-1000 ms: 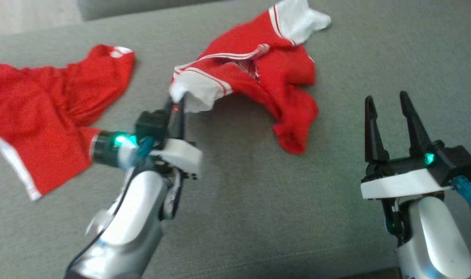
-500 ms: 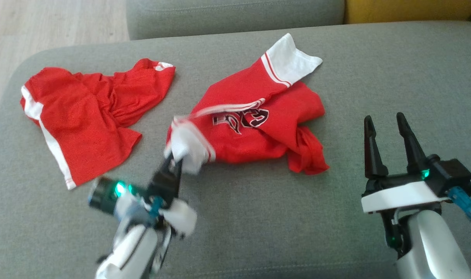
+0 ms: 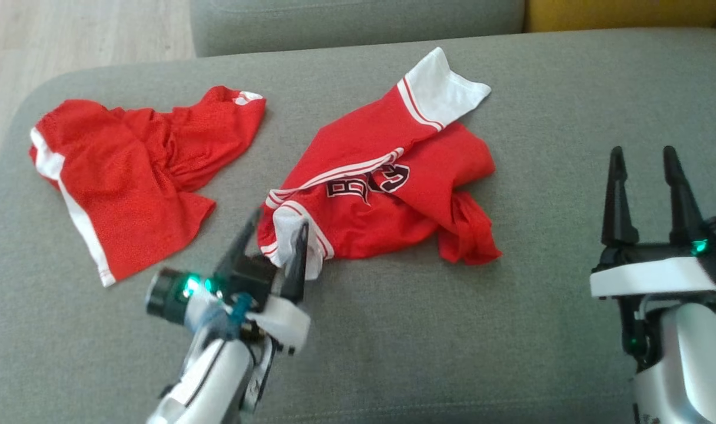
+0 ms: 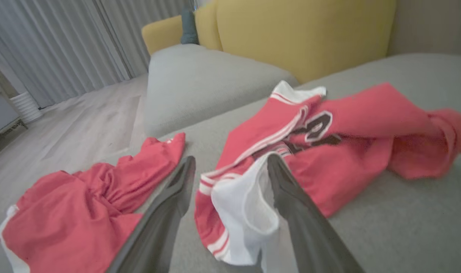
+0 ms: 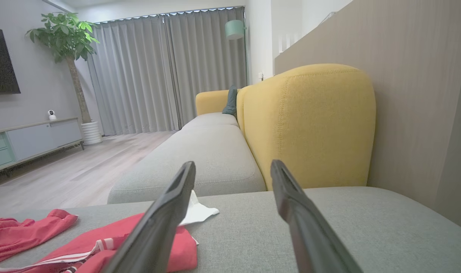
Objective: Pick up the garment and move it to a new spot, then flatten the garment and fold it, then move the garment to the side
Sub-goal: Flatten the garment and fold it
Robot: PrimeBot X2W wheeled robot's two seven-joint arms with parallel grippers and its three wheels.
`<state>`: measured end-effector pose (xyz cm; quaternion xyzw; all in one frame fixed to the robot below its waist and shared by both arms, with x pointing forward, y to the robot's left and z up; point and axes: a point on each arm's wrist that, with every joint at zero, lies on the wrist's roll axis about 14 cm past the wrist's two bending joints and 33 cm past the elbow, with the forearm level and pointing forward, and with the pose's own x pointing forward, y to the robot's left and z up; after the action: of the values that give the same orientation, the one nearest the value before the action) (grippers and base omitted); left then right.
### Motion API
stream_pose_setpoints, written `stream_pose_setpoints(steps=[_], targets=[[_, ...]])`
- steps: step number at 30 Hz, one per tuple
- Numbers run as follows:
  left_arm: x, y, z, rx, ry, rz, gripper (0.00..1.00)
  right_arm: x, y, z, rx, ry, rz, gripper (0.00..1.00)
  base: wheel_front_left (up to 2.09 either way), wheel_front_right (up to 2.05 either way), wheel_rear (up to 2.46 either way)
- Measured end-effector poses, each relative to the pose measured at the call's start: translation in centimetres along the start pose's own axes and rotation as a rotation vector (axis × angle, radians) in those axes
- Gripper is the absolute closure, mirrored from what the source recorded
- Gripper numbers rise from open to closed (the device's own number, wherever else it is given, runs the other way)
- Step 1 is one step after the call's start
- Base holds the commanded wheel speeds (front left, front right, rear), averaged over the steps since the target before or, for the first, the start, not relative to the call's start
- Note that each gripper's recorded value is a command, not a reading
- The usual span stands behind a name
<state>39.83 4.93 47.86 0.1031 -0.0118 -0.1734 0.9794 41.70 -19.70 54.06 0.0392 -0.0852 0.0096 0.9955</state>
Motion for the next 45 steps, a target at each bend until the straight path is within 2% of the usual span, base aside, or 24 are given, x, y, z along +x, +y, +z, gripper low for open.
stream_pose_setpoints(steps=[7,9,12,23,34,39,45], targets=[[-0.5,3.3,6.3,-0.067,-0.194,0.130,0.00,0.1,1.0,0.6,0.003,-0.015,0.027,0.00,0.00,0.00,0.00],[-1.4,4.3,6.8,-0.112,-0.209,0.174,0.00,0.0,1.8,0.4,0.007,-0.007,0.051,0.00,0.00,0.00,0.00],[-2.7,6.2,7.3,-0.238,-0.228,0.268,0.00,-0.3,3.1,-0.5,0.014,0.020,0.086,0.00,0.00,0.00,0.00],[-4.4,6.7,5.7,-0.269,-0.194,0.287,0.00,-1.3,6.7,-3.7,0.025,0.117,0.187,0.00,0.00,0.00,0.00],[-4.0,6.4,3.6,-0.286,-0.134,0.267,0.00,-4.4,9.7,-10.5,0.028,0.363,0.284,0.00,0.00,0.00,0.00],[-3.8,6.5,2.9,-0.290,-0.112,0.269,0.00,-5.0,10.8,-12.2,-0.034,0.414,0.343,0.00,0.00,0.00,0.00],[-3.3,7.0,3.1,-0.285,-0.121,0.276,0.00,-4.1,10.7,-12.7,-0.036,0.416,0.341,0.00,0.00,0.00,0.00]])
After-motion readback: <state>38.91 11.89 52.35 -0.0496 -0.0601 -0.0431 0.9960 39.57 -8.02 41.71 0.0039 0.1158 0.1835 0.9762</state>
